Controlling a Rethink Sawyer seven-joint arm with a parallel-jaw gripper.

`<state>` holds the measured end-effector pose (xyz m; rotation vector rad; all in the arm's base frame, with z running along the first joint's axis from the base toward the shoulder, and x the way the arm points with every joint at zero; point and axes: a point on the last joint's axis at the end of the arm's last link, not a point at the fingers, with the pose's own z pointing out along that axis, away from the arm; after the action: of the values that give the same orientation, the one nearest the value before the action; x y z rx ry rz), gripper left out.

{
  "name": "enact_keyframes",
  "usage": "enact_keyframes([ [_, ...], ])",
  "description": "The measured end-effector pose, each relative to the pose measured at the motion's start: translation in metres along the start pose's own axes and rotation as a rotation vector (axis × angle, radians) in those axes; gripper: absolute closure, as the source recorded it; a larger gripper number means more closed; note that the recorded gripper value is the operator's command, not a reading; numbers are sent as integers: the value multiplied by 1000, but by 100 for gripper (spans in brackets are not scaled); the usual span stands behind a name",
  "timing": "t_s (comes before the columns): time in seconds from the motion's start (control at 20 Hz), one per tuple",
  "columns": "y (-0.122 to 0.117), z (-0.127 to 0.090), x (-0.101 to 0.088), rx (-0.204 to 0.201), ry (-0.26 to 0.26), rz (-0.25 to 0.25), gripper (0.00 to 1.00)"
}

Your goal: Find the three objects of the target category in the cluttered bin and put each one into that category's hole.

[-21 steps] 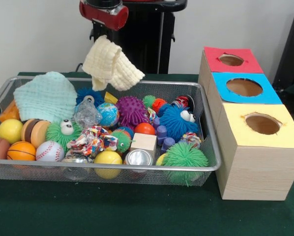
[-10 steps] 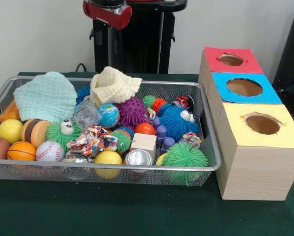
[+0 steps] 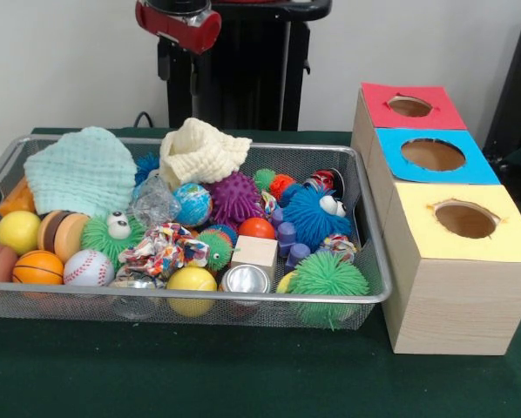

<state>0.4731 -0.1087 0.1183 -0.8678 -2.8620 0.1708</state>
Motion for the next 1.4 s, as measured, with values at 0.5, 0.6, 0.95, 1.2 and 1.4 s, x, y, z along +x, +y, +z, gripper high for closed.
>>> enact_keyframes([
  [0.5,-74,9,-22,-16,23,155,0],
  [0.6,-85,11,-24,-19,27,179,0],
  [0.95,-103,14,-28,-23,35,216,0],
  [1.2,-101,25,-28,-16,43,196,0],
  [1.4,-89,49,-38,-21,16,159,0],
])
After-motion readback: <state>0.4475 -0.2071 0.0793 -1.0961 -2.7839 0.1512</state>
